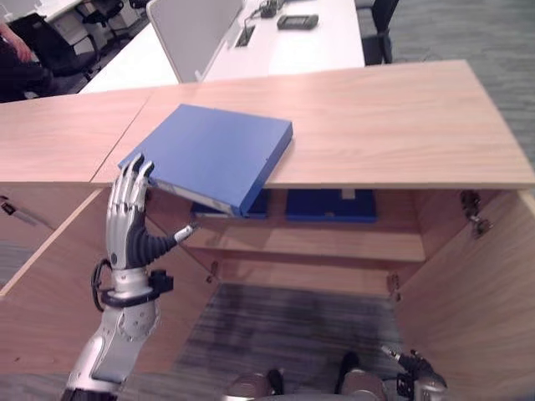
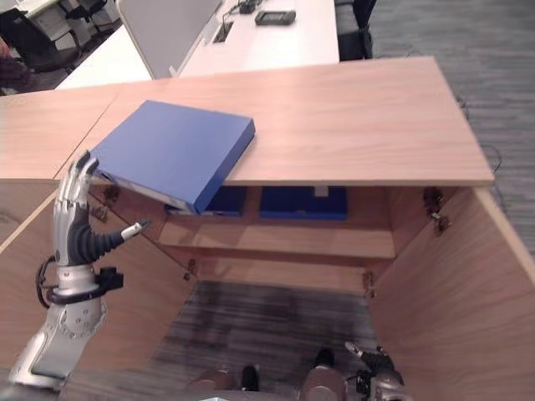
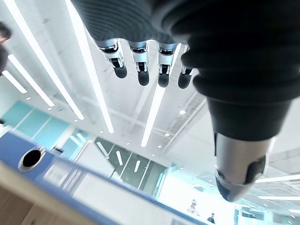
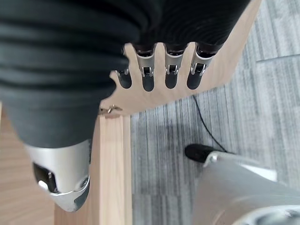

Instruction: Put the empty folder in the office cabinet

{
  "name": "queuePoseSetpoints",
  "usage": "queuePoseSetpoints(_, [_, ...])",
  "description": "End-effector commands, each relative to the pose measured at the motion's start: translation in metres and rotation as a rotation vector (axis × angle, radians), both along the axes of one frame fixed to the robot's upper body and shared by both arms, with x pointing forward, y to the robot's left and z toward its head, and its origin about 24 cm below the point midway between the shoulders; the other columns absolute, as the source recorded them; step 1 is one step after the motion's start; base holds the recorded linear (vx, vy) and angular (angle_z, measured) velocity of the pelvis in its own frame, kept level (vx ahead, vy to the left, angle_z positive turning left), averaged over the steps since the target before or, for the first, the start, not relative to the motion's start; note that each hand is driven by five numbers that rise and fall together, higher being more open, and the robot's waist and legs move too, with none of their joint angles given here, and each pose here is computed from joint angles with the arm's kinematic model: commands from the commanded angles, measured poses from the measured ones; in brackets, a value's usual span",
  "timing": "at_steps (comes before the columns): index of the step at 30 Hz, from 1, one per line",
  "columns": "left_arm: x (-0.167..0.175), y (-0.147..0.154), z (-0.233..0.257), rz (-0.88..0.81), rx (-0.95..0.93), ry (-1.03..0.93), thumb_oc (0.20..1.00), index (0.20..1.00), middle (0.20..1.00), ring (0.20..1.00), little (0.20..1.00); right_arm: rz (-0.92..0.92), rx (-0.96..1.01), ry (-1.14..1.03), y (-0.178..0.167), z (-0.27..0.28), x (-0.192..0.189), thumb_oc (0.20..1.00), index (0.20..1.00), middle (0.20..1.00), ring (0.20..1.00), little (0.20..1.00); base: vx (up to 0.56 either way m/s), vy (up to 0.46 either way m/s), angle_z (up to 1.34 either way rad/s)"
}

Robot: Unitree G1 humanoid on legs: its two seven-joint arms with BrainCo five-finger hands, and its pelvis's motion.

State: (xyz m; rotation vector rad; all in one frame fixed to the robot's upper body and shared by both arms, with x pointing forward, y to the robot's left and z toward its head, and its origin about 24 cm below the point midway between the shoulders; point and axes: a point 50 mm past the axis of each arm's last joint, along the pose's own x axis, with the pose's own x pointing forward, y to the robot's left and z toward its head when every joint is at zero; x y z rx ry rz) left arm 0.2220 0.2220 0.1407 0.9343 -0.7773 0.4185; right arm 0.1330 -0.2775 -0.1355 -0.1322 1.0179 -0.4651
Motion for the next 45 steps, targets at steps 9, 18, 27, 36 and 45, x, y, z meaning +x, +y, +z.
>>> queuePoseSetpoints(9, [0.006,-0.007,0.044,-0.008,0.162,-0.22,1.0,1.0,1.0,1.0,1.0,0.052,0.034,-0.056,0.025,-0.001,0.018,1.0,1.0,1.0,1.0,1.0,-0.07,0.059,-0.1])
queuePoseSetpoints(18, [0.038,-0.019,0.045,-0.013,0.374,-0.151,1.0,1.0,1.0,1.0,1.0,0.097,0.044,-0.076,0.034,0.001,0.027,1.0,1.0,1.0,1.0,1.0,-0.01,0.038,-0.22])
queuePoseSetpoints(27, [0.056,-0.013,0.055,0.065,0.471,-0.14,1.0,1.0,1.0,1.0,1.0,0.118,0.05,-0.072,0.035,0.001,0.028,1.0,1.0,1.0,1.0,1.0,0.01,0.009,-0.07])
queuePoseSetpoints(36, [0.059,-0.011,0.056,0.084,0.519,-0.123,1.0,1.0,1.0,1.0,1.0,0.122,0.057,-0.069,0.037,0.0,0.028,1.0,1.0,1.0,1.0,1.0,0.01,0.007,-0.04])
queuePoseSetpoints(45, [0.064,-0.009,0.046,0.088,0.538,-0.058,1.0,1.0,1.0,1.0,1.0,0.129,0.062,-0.074,0.038,0.001,0.029,1.0,1.0,1.0,1.0,1.0,0.0,0.0,0.0])
